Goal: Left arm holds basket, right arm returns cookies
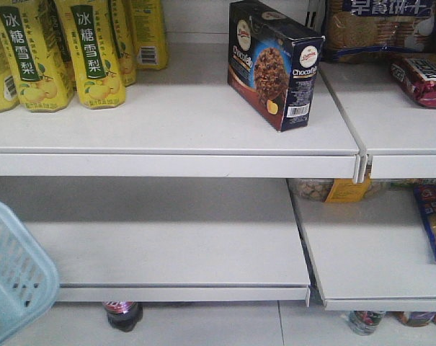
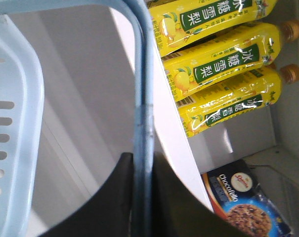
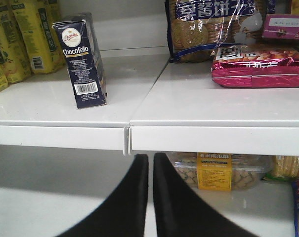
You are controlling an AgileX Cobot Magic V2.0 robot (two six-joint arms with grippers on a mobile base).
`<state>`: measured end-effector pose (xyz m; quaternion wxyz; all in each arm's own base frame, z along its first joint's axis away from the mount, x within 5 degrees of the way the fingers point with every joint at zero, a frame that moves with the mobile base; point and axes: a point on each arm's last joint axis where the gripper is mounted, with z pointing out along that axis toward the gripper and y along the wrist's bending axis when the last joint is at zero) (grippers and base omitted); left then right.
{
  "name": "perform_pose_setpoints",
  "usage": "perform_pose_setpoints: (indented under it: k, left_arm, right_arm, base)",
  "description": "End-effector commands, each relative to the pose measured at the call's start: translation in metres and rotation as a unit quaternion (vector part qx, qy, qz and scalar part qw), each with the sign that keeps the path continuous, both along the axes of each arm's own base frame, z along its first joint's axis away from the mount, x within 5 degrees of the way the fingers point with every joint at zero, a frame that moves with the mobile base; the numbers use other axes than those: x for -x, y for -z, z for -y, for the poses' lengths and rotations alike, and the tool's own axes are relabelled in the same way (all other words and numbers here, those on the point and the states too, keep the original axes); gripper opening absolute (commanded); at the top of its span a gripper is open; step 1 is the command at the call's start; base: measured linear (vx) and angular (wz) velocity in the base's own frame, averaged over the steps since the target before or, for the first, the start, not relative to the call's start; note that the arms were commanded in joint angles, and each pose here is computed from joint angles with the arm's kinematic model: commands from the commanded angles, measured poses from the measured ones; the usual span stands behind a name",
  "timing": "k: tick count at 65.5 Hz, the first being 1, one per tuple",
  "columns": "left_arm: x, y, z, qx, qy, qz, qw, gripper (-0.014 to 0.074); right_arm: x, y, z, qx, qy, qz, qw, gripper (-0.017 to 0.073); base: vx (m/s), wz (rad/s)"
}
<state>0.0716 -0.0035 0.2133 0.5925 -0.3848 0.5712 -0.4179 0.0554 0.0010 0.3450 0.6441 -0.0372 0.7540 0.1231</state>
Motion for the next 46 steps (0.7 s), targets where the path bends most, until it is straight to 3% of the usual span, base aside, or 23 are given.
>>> perform_pose_setpoints:
  k: [1, 5, 8, 9, 11, 14, 19, 28, 46]
  left_arm:
    - [0.001, -0.017, 0.001, -0.072, -0.002, 0.052, 0.996, -0.0003]
    - [0.001, -0.017, -0.001, -0.110, -0.017, 0.053, 0.992, -0.0003]
    - [0.002, -0.017, -0.003, -0.156, -0.034, 0.052, 0.986, -0.0003]
    - [0.002, -0.017, -0.004, -0.152, -0.038, 0.052, 0.986, -0.0003]
    - [0.004, -0.017, -0.005, -0.191, -0.049, 0.049, 0.979, -0.0003]
    - [0.006, -0.017, -0.006, -0.213, -0.058, 0.049, 0.974, -0.0003]
    - [0.008, -0.014, -0.008, -0.286, -0.071, 0.033, 0.955, -0.0003]
    - [0.013, -0.011, -0.008, -0.375, -0.080, 0.022, 0.923, -0.0003]
    - [0.018, 0.001, -0.007, -0.449, -0.075, 0.004, 0.890, -0.0003]
  right_arm:
    - [0.000, -0.013, -0.001, 0.002, -0.008, 0.039, 0.999, -0.0010]
    - [0.000, -0.013, -0.001, 0.002, -0.008, 0.039, 0.999, -0.0010]
    - [0.000, -0.013, -0.001, 0.002, -0.008, 0.039, 0.999, -0.0010]
    - [0.000, -0.013, -0.001, 0.002, -0.008, 0.039, 0.999, -0.0010]
    - [0.000, -0.013, -0.001, 0.002, -0.008, 0.039, 0.999, -0.0010]
    - [0.000, -0.013, -0.001, 0.002, -0.008, 0.039, 0.999, -0.0010]
    - [0.000, -0.013, -0.001, 0.002, -0.008, 0.039, 0.999, -0.0010]
    - [0.000, -0.013, -0.001, 0.002, -0.008, 0.039, 0.999, -0.0010]
    - [0.000, -0.013, -0.001, 0.002, -0.008, 0.039, 0.999, -0.0010]
  base:
    - [0.00, 0.00]
    - [0.00, 0.00]
    - [0.00, 0.00]
    - [0.00, 0.00]
    - [0.00, 0.00]
    - [0.00, 0.00]
    - [0.00, 0.00]
    - [0.00, 0.00]
    - [0.00, 0.00]
